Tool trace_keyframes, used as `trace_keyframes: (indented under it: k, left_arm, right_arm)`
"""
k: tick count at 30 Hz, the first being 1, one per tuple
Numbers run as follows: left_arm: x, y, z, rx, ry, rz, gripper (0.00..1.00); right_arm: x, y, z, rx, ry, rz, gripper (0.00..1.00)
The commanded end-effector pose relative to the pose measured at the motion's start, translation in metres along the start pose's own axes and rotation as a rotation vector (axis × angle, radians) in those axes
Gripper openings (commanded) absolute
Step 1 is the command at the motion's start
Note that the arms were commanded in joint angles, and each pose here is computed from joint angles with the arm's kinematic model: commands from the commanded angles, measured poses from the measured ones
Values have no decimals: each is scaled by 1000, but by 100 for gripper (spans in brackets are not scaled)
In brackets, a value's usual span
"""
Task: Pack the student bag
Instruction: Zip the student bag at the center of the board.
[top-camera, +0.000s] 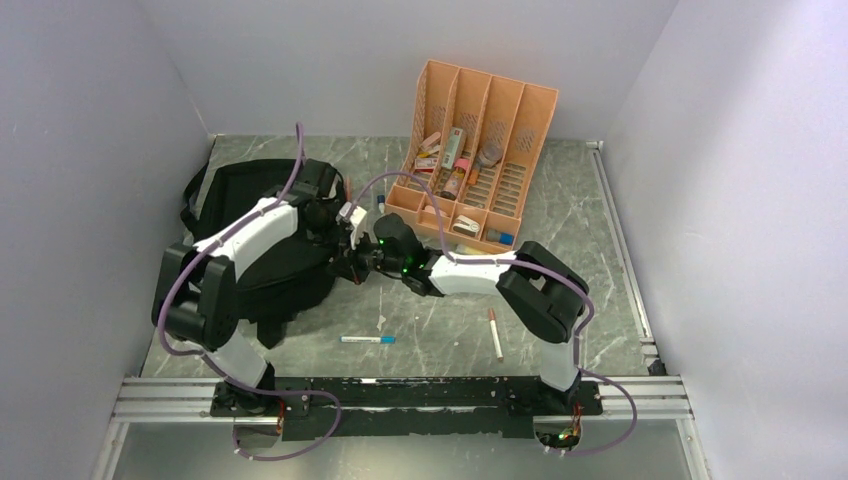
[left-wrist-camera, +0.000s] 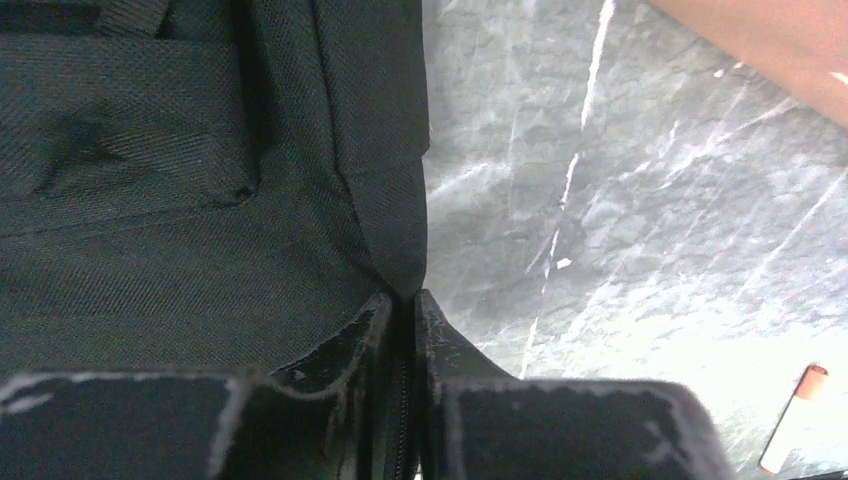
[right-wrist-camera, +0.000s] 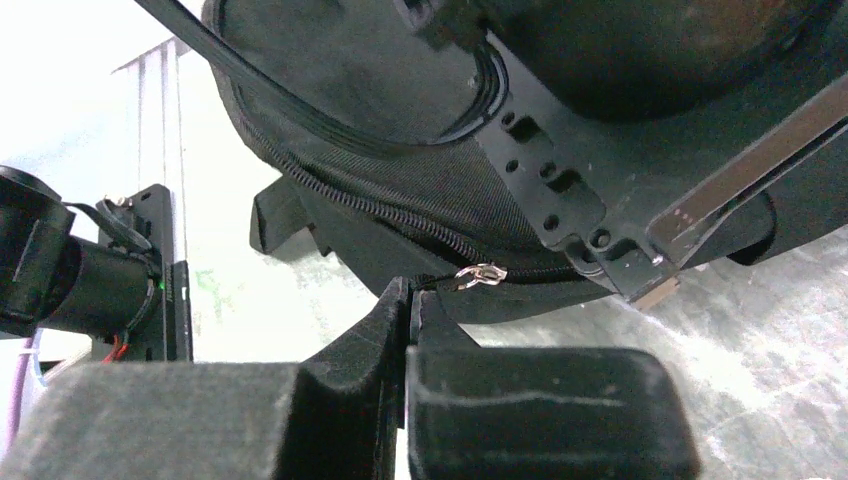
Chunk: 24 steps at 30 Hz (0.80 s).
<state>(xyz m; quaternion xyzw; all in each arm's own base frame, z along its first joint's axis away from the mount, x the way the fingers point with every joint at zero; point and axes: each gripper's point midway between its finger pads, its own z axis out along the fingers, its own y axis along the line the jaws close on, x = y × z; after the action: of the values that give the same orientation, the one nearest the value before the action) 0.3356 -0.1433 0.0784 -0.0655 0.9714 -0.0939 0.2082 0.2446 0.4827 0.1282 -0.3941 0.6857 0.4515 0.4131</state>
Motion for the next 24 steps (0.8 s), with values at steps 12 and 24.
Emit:
trace_keyframes:
  k: [12, 24]
  left_arm:
    - [5, 50, -123, -107, -279, 125, 50]
    - [52, 18, -130, 150, -122, 243, 31]
  right_arm:
    - [-22, -52, -19, 30, -11, 76, 0]
    - [-20, -78, -20, 80, 1, 168, 0]
